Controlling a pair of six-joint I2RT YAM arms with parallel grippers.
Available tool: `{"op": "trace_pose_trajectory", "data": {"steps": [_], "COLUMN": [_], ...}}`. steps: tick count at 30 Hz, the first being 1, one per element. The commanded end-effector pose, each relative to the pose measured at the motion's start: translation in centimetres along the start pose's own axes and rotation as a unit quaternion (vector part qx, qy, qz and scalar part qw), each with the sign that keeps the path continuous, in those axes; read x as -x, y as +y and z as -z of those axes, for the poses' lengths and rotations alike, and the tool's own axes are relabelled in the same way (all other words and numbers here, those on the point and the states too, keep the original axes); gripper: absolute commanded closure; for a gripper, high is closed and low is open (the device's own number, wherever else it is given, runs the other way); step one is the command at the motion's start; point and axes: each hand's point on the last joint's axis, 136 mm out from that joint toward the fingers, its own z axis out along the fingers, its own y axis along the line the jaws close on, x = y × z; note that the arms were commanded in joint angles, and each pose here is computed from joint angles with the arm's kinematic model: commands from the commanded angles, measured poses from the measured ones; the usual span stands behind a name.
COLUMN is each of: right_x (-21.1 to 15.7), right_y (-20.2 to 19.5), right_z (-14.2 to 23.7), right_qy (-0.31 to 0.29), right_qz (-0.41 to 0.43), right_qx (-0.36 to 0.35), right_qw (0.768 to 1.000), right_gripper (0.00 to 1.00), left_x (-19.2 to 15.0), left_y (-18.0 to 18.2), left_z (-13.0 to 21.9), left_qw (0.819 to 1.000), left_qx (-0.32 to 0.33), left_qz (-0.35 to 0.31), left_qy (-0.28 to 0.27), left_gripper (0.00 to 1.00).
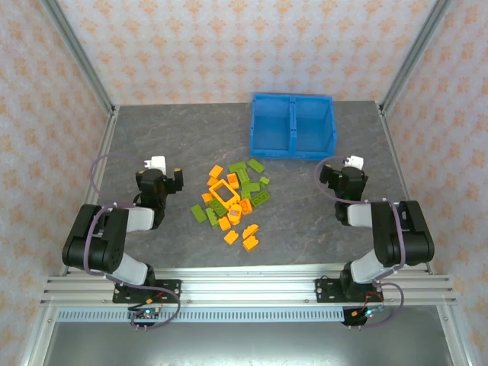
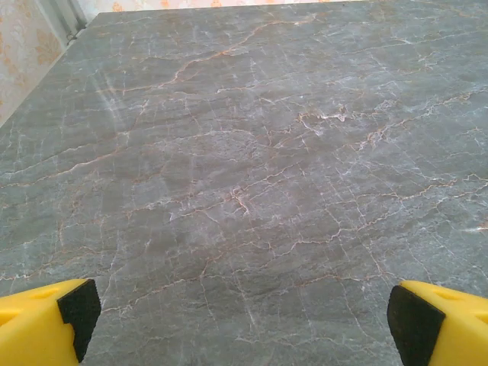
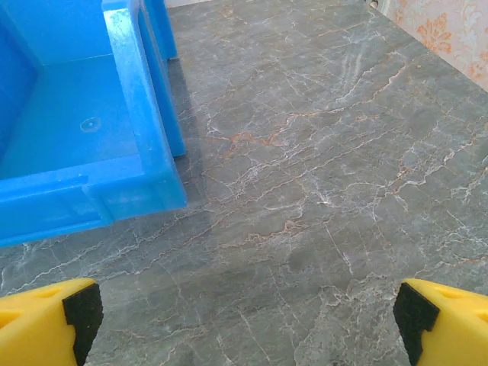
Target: Sort the legos into containers by color
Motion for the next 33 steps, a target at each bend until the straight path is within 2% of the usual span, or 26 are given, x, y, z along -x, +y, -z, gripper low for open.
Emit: {"op": "trace_pose_trajectory", "data": {"steps": [1, 18, 21, 24, 25, 27, 30, 33], "right_x": [1.1, 1.3, 3.0, 6.9, 7.2, 8.3, 7.5, 6.2], "right_y": [0.1, 0.2, 0.7, -0.9, -0.8, 0.8, 4.6, 7.9], "right_z": [0.0, 0.2, 1.2, 4.5, 5.5, 7.7, 10.1, 12.2], "right_qy": [-0.013, -0.017, 0.000, 0.010, 0.029, 0.070, 0.167, 0.242], "right_qz": [0.001, 0.000, 0.012, -0.077, -0.118, -0.163, -0.146, -0.108], "right_qx": [0.005, 0.007, 0.002, -0.059, -0.061, -0.023, 0.045, 0.099], "right_qw": [1.000, 1.000, 1.000, 0.995, 0.991, 0.984, 0.974, 0.959], "right_gripper": [0.01, 0.01, 0.01, 0.00, 0.01, 0.01, 0.01, 0.00], "left_x": [1.6, 1.6, 1.6, 1.7, 1.9, 2.4, 4.3, 7.2], "left_y": [0.2, 0.2, 0.2, 0.1, -0.3, -0.7, -1.0, -2.2], "left_z": [-0.1, -0.2, -0.1, -0.1, -0.1, 0.2, 1.8, 4.7], "left_qw": [1.000, 1.000, 1.000, 1.000, 1.000, 1.000, 1.000, 0.999], "left_qx": [0.004, 0.003, 0.003, 0.000, -0.009, -0.015, -0.019, -0.044], "left_qz": [0.012, 0.012, 0.012, 0.011, 0.005, -0.007, -0.013, 0.002], "left_qy": [-0.022, -0.022, -0.023, -0.024, -0.023, -0.013, 0.004, -0.007], "left_gripper": [0.00, 0.00, 0.00, 0.00, 0.00, 0.00, 0.00, 0.00]}}
